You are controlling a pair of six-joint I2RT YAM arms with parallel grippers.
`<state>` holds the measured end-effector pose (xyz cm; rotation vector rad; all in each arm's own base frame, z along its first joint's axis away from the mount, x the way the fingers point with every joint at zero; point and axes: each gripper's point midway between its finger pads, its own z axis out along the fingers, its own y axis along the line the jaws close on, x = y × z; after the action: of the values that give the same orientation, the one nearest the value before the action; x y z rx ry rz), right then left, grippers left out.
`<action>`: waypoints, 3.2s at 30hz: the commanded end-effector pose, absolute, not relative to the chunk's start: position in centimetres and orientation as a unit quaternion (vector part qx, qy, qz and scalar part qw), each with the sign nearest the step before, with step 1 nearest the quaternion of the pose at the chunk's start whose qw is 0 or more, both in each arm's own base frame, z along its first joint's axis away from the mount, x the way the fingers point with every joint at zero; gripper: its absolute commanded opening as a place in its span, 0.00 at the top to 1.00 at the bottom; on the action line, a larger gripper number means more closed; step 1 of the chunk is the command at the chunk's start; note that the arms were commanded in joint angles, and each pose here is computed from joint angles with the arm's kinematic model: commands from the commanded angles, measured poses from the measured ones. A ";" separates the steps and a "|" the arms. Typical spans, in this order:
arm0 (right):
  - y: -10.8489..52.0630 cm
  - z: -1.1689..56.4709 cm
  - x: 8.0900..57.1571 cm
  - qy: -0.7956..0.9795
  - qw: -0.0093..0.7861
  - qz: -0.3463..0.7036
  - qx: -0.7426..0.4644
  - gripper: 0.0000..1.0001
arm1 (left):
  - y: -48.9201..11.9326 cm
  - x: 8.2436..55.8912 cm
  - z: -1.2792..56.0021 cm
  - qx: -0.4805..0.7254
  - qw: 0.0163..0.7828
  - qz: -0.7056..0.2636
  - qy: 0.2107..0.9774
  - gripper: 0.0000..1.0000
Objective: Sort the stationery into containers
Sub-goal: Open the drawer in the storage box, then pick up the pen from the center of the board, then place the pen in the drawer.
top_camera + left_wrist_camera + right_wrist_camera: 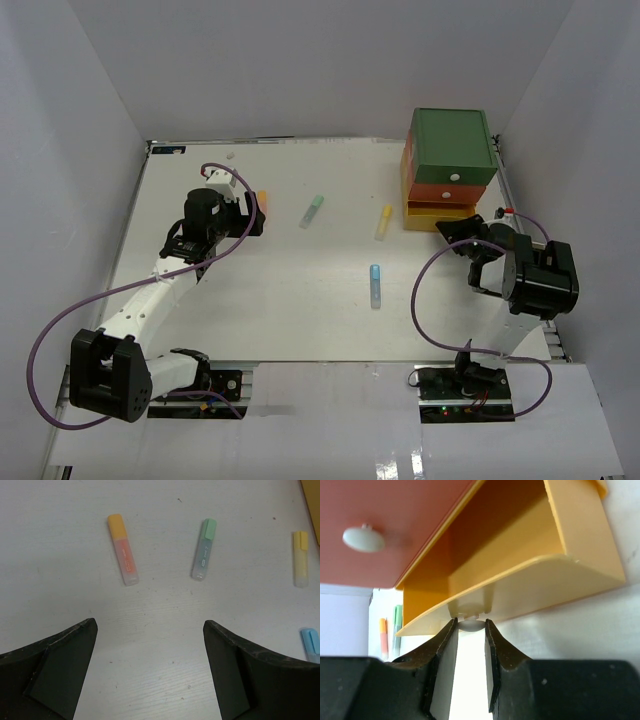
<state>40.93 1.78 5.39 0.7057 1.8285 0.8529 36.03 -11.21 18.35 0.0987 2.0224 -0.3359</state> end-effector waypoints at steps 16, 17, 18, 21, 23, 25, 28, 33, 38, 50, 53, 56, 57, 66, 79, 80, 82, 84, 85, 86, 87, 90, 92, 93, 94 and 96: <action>2.8 6.4 35.4 0.752 0.491 0.344 0.274 0.78 | -11.6 35.9 21.2 0.048 0.546 -0.155 0.822 0.02; 3.0 6.2 35.1 0.754 0.486 0.346 0.273 0.78 | -11.7 35.9 21.4 0.048 0.548 -0.156 0.821 0.02; 3.1 6.2 34.9 0.755 0.484 0.347 0.273 0.78 | -11.7 35.9 21.4 0.048 0.548 -0.157 0.820 0.02; 3.0 6.0 34.4 0.757 0.485 0.341 0.273 0.77 | -11.6 35.9 21.4 0.047 0.548 -0.155 0.821 0.02; 3.0 5.8 34.1 0.762 0.483 0.335 0.272 0.70 | -11.6 35.9 21.4 0.047 0.548 -0.154 0.821 0.02; 2.9 6.4 34.1 0.765 0.492 0.326 0.257 0.60 | -11.6 35.9 21.3 0.048 0.548 -0.154 0.821 0.02; 2.1 6.4 33.8 0.787 0.489 0.289 0.240 0.47 | -11.7 35.9 21.3 0.048 0.546 -0.157 0.821 0.02; 0.7 6.1 32.5 0.826 0.466 0.220 0.231 0.29 | -11.8 35.9 21.4 0.050 0.546 -0.160 0.821 0.02; 1.3 9.2 32.3 0.840 0.487 0.174 0.162 0.28 | -11.8 35.9 21.3 0.050 0.545 -0.159 0.822 0.02; 12.9 9.5 31.6 0.897 0.429 0.104 -0.017 0.28 | -11.2 36.2 20.8 0.037 0.540 -0.144 0.829 0.02; 15.6 8.2 31.2 0.911 0.400 0.085 -0.043 0.28 | -11.2 36.1 20.7 0.038 0.539 -0.144 0.829 0.02; 17.8 6.5 30.4 0.923 0.375 0.064 -0.065 0.28 | -11.2 36.2 20.6 0.037 0.538 -0.142 0.830 0.02; 18.2 6.0 30.1 0.926 0.366 0.062 -0.069 0.28 | -11.1 36.2 20.6 0.037 0.538 -0.141 0.830 0.02; 19.5 2.4 27.8 0.945 0.314 0.017 -0.092 0.37 | -11.2 36.2 20.6 0.038 0.538 -0.142 0.830 0.02; 21.4 6.4 29.0 0.929 0.353 0.067 -0.089 0.74 | -11.2 36.2 20.4 0.040 0.536 -0.141 0.832 0.02; 21.6 7.9 29.3 0.923 0.369 0.078 -0.083 0.75 | -11.2 36.2 20.4 0.039 0.536 -0.141 0.832 0.02; 21.2 10.0 30.6 0.913 0.393 0.090 -0.063 0.76 | -11.2 36.2 20.3 0.038 0.535 -0.140 0.832 0.02; 19.6 12.8 32.2 0.899 0.427 0.096 -0.028 0.79 | -11.1 36.2 20.3 0.038 0.535 -0.140 0.833 0.02; 18.8 13.5 32.7 0.894 0.438 0.096 -0.012 0.79 | -11.1 36.2 20.3 0.038 0.535 -0.140 0.832 0.02; 16.9 14.9 33.8 0.885 0.456 0.094 0.021 0.80 | -11.2 36.2 20.3 0.038 0.535 -0.140 0.832 0.02; 15.8 15.6 34.3 0.879 0.466 0.095 0.043 0.80 | -11.1 36.2 20.3 0.038 0.534 -0.139 0.833 0.02; 11.1 17.1 36.1 0.852 0.495 0.101 0.136 0.79 | -11.1 36.3 20.2 0.038 0.534 -0.139 0.833 0.02; 7.8 18.0 37.1 0.826 0.515 0.106 0.202 0.80 | -11.1 36.3 20.3 0.038 0.535 -0.139 0.833 0.02; 6.8 18.3 37.3 0.817 0.521 0.109 0.221 0.80 | -11.1 36.3 20.2 0.038 0.534 -0.139 0.833 0.02; 6.0 18.7 37.7 0.805 0.529 0.114 0.241 0.80 | -11.1 36.3 20.2 0.038 0.533 -0.138 0.834 0.02; 3.7 19.0 38.5 0.782 0.535 0.126 0.295 0.81 | -11.1 36.3 20.1 0.038 0.532 -0.138 0.834 0.02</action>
<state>37.22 5.05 17.54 0.5504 1.9844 0.2059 35.85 -11.05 18.40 0.0941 2.0256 -0.3292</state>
